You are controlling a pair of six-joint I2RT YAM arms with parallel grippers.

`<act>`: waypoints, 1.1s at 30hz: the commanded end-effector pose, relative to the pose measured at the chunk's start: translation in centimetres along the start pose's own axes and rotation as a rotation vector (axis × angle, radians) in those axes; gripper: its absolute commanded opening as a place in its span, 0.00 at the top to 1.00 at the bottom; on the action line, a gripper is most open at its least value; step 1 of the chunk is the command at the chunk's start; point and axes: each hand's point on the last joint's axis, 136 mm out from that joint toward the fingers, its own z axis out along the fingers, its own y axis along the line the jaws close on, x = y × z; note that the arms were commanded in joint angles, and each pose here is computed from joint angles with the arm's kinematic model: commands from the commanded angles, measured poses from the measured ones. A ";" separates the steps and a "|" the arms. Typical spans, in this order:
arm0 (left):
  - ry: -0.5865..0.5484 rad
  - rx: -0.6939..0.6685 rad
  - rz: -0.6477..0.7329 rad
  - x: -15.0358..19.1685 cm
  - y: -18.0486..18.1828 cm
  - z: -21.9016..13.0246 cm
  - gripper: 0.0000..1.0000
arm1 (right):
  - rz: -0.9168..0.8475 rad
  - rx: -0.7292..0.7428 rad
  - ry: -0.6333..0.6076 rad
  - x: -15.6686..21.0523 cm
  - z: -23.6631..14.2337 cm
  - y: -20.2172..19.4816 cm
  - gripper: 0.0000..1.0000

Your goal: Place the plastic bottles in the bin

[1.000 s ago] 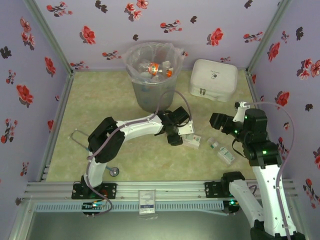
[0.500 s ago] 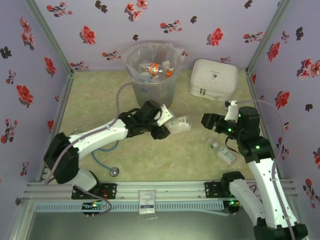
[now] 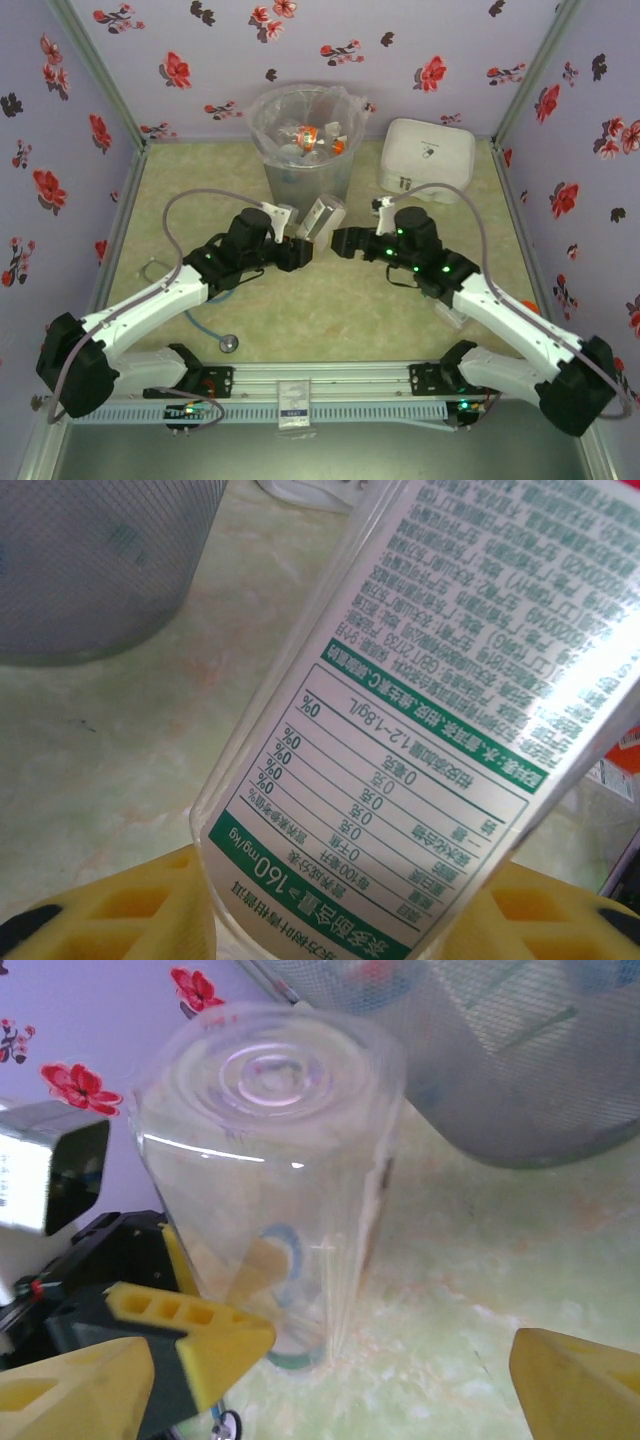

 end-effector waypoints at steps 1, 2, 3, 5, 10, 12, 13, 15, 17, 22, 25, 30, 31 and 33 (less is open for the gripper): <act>-0.026 -0.015 0.010 -0.7 -0.5 -0.3 0.59 | -0.024 -0.079 -0.154 -4.2 0.6 3.5 0.02; -0.019 -0.009 0.031 -0.6 -0.9 -0.3 0.59 | -0.025 -0.081 -0.155 -4.5 0.9 3.7 0.01; -0.016 -0.003 0.051 -0.4 -1.3 -0.3 0.59 | -0.024 -0.072 -0.155 -4.6 1.3 3.6 0.01; -0.009 -0.001 0.092 -0.2 -2.0 -0.3 0.58 | -0.025 -0.038 -0.160 -5.0 1.7 3.1 0.03; -0.015 -0.034 0.158 -0.1 -2.2 -0.6 0.58 | -0.026 0.019 -0.136 -4.8 2.6 2.2 0.24; -0.019 -0.034 0.168 -0.1 -2.2 -0.6 0.58 | -0.015 0.023 -0.119 -4.4 2.8 1.9 0.35; -0.022 -0.033 0.171 -0.1 -2.3 -0.6 0.58 | -0.010 0.023 -0.118 -4.3 2.9 1.8 0.40; -0.023 -0.033 0.174 -0.2 -2.3 -0.6 0.58 | -0.001 0.029 -0.120 -4.2 2.7 1.6 0.51; -0.028 -0.033 0.178 -0.3 -2.3 -0.6 0.58 | -0.001 0.033 -0.130 -4.4 2.5 1.7 0.59; -0.049 -0.053 0.195 -0.7 -2.0 -0.7 0.45 | -0.048 0.053 -0.146 -5.5 1.7 2.2 0.61; -0.059 -0.083 0.198 -0.7 -1.4 -1.3 0.18 | -0.145 0.095 -0.193 -7.8 -0.8 3.4 0.62; -0.084 -0.152 0.181 -0.4 0.6 -3.3 0.03 | -0.375 0.217 -0.336 -14.0 -7.9 6.4 0.68; -0.095 -0.164 0.167 -0.5 1.1 -3.7 0.03 | -0.409 0.237 -0.372 -15.2 -9.0 6.9 0.70; -0.125 -0.189 0.119 -0.8 2.4 -4.5 0.03 | -0.467 0.265 -0.450 -17.8 -11.1 8.0 0.71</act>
